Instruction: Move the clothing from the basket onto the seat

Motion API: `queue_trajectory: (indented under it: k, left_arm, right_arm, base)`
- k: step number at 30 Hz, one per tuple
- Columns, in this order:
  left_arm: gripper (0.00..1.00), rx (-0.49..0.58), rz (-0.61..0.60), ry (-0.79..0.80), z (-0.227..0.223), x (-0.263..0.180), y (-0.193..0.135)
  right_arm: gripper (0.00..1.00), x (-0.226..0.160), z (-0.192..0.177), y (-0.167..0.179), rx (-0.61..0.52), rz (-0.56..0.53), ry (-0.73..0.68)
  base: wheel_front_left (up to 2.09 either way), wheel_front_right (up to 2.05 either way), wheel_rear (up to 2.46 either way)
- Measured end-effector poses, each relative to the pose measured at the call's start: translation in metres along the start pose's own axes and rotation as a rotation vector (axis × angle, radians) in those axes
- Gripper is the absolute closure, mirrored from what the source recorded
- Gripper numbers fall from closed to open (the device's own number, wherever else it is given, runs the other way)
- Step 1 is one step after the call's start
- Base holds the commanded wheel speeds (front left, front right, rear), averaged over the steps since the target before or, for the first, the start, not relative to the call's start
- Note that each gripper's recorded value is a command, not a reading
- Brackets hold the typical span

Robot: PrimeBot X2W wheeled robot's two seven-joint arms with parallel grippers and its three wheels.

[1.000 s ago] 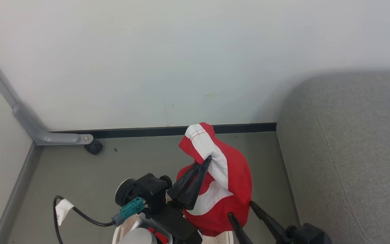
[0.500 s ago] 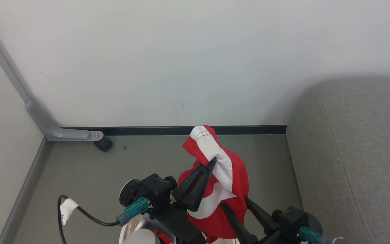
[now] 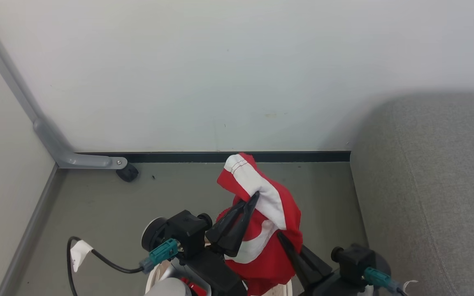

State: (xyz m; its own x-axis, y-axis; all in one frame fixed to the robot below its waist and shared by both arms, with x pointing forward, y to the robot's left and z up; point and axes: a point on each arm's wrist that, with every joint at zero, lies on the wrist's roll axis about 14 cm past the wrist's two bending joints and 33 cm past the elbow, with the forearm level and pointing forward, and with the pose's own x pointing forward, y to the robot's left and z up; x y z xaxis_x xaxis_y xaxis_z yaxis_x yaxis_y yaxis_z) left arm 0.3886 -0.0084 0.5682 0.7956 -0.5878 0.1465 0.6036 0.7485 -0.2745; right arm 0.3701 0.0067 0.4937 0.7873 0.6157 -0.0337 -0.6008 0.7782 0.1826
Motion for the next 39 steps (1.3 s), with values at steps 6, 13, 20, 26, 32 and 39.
queue_trajectory:
  k: [6, 13, 20, 26, 32, 39]
  left_arm:
    - [0.0, 0.013, 0.008, 0.025, -0.005, -0.001, 0.004]
    - [0.0, 0.004, -0.007, 0.057, -0.016, -0.004, -0.003]
    - [0.0, -0.016, -0.028, 0.1, -0.034, -0.012, -0.012]
    - [0.0, -0.007, -0.084, 0.139, -0.048, -0.014, -0.028]
    - [0.0, -0.013, -0.15, 0.158, -0.055, -0.007, -0.046]
    - [0.0, -0.027, -0.235, 0.189, -0.066, 0.001, -0.068]
  right_arm:
    - [1.0, 0.002, 0.013, -0.015, -0.002, -0.038, -0.045]
    - [1.0, -0.006, 0.019, -0.043, -0.008, -0.115, -0.069]
    - [1.0, -0.012, 0.037, -0.07, -0.03, -0.191, -0.12]
    - [1.0, -0.03, 0.042, -0.104, -0.047, -0.302, -0.133]
    - [1.0, -0.051, 0.051, -0.138, -0.059, -0.413, -0.158]
    - [1.0, -0.074, 0.056, -0.158, -0.066, -0.503, -0.18]
  base:
    - [0.0, 0.0, 0.0]
    - [0.0, 0.0, 0.0]
    - [0.0, 0.0, 0.0]
    - [0.0, 0.0, 0.0]
    - [0.0, 0.0, 0.0]
    - [0.0, 0.0, 0.0]
